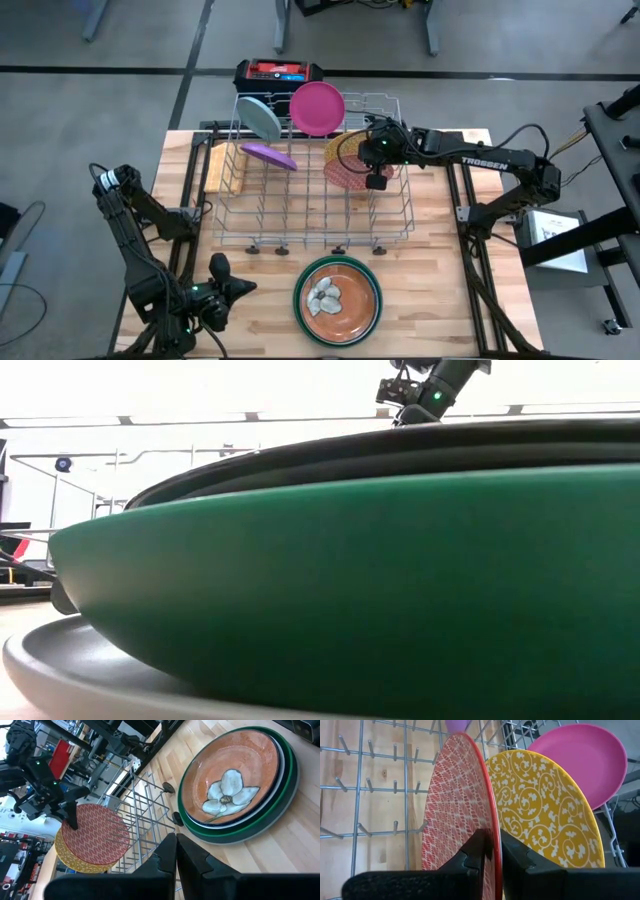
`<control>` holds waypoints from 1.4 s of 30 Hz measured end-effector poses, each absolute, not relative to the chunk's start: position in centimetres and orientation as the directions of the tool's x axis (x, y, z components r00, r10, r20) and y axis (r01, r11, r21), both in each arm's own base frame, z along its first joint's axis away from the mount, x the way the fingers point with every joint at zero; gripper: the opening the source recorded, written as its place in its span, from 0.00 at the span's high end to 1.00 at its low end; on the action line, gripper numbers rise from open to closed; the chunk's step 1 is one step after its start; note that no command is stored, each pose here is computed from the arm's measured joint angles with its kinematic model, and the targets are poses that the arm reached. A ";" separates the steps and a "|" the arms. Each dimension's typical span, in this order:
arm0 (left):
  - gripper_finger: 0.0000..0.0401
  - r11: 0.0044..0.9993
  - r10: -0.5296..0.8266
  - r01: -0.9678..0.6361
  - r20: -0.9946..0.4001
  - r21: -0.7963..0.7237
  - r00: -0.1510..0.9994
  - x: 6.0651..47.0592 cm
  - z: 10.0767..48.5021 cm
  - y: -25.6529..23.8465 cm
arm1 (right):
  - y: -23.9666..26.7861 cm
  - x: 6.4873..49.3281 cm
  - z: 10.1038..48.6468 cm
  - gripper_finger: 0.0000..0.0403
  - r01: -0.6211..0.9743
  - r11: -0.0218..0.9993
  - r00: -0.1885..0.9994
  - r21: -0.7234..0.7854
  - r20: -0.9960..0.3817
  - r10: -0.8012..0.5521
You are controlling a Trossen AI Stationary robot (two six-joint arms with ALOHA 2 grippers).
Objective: Sort dishes
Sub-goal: Put the red plate into the dishwasher rack
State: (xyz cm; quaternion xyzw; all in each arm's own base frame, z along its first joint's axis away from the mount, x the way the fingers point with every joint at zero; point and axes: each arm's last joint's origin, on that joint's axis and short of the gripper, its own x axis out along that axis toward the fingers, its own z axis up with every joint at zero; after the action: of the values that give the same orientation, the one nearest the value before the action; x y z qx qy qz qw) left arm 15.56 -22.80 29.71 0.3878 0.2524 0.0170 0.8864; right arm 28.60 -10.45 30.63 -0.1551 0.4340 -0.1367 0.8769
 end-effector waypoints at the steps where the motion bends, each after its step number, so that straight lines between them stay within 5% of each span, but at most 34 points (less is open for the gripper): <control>1: 1.00 0.699 0.226 0.166 -0.434 0.696 0.872 15.6 29.7 -22.8 | -10.5 28.6 30.6 0.92 0.106 0.915 0.586 -0.390 -0.719 -0.374; 26: 1.00 0.701 0.226 0.165 -0.434 0.694 0.872 15.6 29.7 -22.8 | -10.3 28.1 32.7 0.70 0.159 0.914 0.575 -0.372 -0.717 -0.393; 42: 1.00 0.777 0.208 0.177 -0.512 0.604 0.833 16.8 29.5 -22.1 | -6.9 24.0 40.2 0.69 0.246 0.937 0.597 -0.249 -0.722 -0.349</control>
State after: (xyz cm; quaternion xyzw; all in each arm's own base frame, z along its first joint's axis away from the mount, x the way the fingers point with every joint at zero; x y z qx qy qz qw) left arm 16.77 -22.09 29.49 0.3338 0.2886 0.0088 0.8973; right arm 23.99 -6.92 40.17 -0.0619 0.4168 -0.1670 0.8914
